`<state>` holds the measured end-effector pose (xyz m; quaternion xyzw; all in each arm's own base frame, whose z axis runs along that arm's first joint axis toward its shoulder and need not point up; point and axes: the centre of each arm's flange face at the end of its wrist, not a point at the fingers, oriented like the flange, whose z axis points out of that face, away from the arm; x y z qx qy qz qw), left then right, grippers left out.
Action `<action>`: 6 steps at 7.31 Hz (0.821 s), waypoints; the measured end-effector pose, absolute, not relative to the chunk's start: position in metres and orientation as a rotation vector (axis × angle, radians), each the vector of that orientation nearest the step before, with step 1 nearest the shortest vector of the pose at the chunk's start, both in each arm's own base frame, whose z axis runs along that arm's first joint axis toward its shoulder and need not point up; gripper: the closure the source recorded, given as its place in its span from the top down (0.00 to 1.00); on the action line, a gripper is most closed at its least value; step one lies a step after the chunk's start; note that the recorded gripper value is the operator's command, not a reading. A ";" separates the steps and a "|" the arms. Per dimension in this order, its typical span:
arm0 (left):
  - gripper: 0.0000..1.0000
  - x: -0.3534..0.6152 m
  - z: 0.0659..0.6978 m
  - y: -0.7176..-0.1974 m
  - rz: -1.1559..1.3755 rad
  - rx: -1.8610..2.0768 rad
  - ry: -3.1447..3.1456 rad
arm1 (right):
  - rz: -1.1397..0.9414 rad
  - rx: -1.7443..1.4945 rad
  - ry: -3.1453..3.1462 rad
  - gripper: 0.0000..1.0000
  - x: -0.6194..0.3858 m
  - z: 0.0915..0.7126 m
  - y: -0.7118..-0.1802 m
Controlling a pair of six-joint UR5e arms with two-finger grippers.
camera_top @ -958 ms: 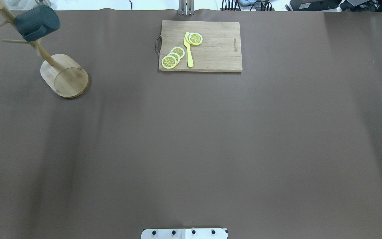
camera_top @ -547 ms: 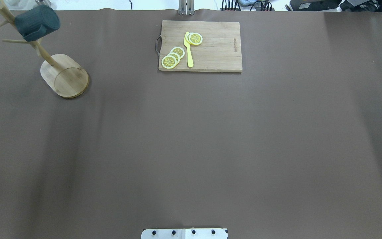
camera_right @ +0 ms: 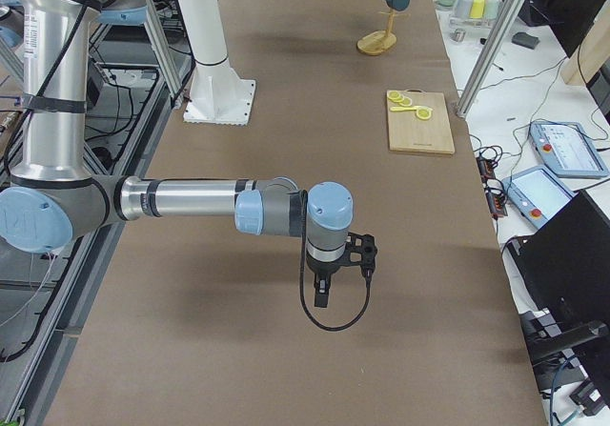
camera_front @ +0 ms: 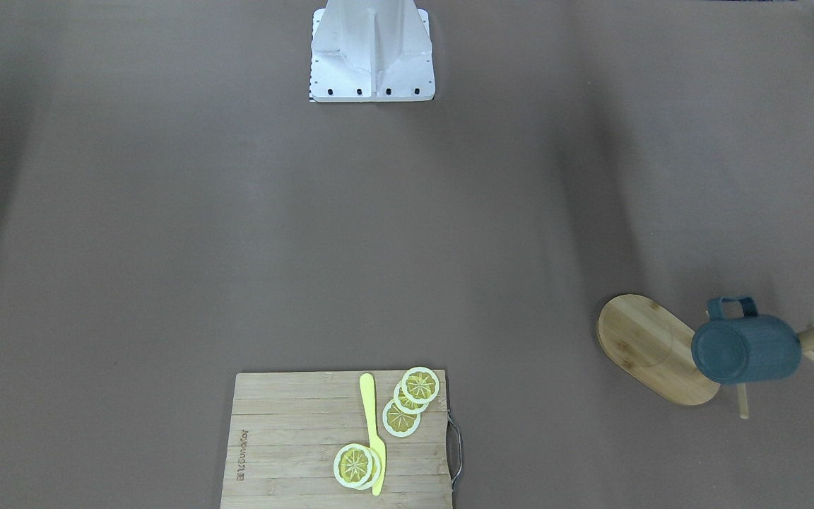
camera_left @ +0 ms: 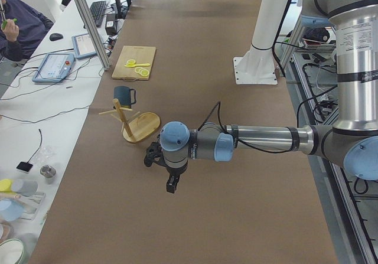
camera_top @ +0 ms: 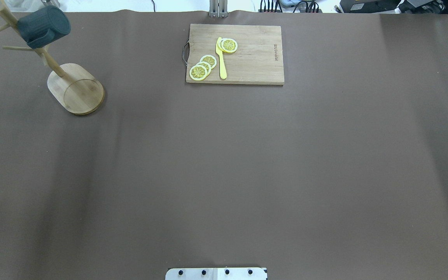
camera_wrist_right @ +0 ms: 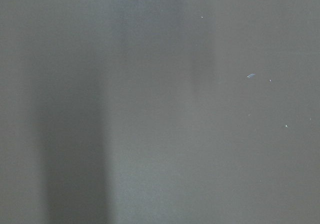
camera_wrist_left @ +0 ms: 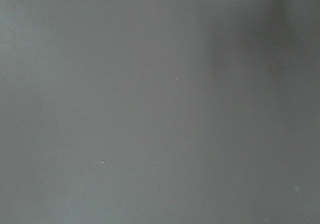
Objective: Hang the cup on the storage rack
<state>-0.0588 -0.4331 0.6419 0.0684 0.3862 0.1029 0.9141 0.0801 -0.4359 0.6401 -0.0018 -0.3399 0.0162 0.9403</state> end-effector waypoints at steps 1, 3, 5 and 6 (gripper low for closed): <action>0.99 -0.059 0.641 -0.433 0.212 0.142 0.795 | 0.032 -0.005 -0.693 1.00 0.080 0.641 -0.435; 0.99 -0.059 0.637 -0.434 0.215 0.150 0.794 | 0.032 -0.009 -0.693 1.00 0.080 0.643 -0.434; 0.99 -0.059 0.633 -0.434 0.218 0.158 0.794 | 0.032 -0.010 -0.693 1.00 0.079 0.643 -0.433; 0.99 -0.059 0.631 -0.435 0.219 0.160 0.793 | 0.032 -0.010 -0.693 1.00 0.079 0.643 -0.433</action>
